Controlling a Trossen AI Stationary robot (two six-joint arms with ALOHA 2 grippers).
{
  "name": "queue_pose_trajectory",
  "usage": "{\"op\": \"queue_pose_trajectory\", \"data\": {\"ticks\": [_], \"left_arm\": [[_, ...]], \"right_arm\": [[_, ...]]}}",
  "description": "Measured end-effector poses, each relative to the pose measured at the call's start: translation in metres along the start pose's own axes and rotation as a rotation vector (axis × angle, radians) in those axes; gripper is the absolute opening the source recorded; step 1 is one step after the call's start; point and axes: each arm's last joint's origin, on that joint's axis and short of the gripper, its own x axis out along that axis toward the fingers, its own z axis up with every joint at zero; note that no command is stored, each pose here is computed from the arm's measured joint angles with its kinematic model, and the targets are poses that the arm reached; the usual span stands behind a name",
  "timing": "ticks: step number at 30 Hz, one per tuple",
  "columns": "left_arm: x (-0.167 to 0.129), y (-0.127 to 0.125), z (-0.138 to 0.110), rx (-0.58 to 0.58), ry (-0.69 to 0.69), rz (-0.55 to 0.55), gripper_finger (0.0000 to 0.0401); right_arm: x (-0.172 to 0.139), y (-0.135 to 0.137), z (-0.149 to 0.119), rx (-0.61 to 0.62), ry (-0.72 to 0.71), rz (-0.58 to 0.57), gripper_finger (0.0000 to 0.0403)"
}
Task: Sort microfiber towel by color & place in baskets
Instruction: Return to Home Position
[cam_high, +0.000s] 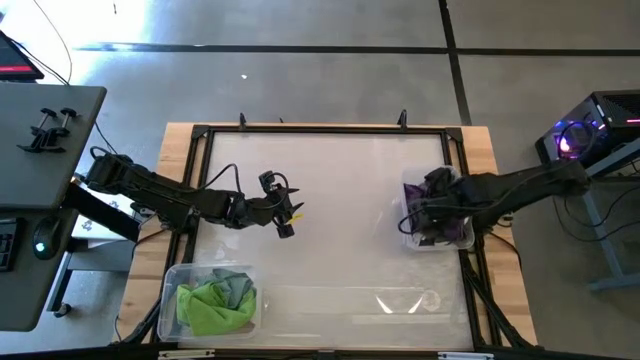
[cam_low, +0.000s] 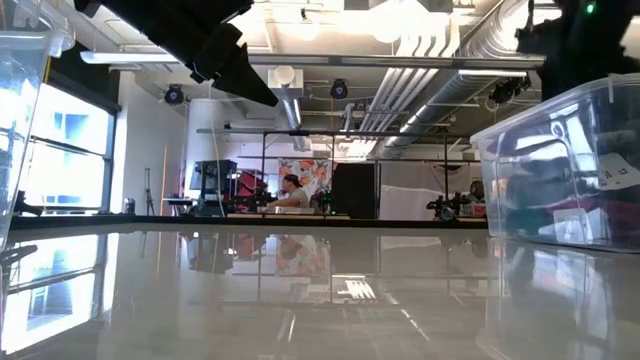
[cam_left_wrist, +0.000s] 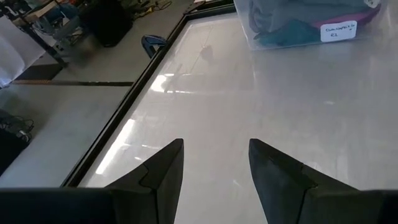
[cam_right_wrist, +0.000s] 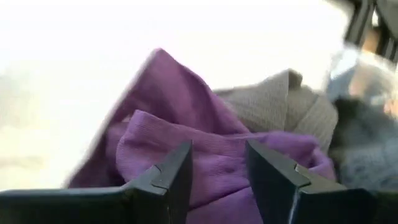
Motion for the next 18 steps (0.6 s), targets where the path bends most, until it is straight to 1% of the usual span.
{"op": "queue_pose_trajectory", "data": {"ticks": [3, 6, 7, 8, 11, 12, 15, 18], "left_arm": [[0.0, -0.001, 0.001, -0.015, -0.006, -0.031, 0.017], [0.0, -0.003, 0.003, -0.03, -0.023, -0.08, 0.017], [0.0, -0.003, 0.003, -0.029, -0.028, -0.092, 0.017], [0.0, -0.003, 0.003, -0.029, -0.032, -0.102, 0.017], [0.0, -0.003, 0.006, -0.035, -0.053, -0.106, 0.017], [0.0, -0.003, 0.006, -0.038, -0.058, -0.106, 0.017], [-0.001, -0.003, 0.007, -0.04, -0.068, -0.105, 0.017], [-0.001, -0.003, 0.01, -0.034, -0.088, -0.104, 0.017]], "right_arm": [[-0.014, 0.006, 0.003, -0.112, -0.066, 0.069, 0.0141], [-0.023, 0.015, 0.004, -0.195, -0.183, 0.14, 0.0141], [-0.025, 0.019, 0.004, -0.222, -0.212, 0.179, 0.0141], [-0.027, 0.025, 0.003, -0.256, -0.24, 0.234, 0.0141], [-0.026, 0.04, -0.003, -0.412, -0.3, 0.407, 0.0141], [-0.025, 0.044, -0.004, -0.441, -0.326, 0.472, 0.0141], [-0.021, 0.05, -0.002, -0.445, -0.438, 0.656, 0.0141], [-0.008, 0.053, 0.0, -0.443, -0.57, 0.827, 0.0141]]}}
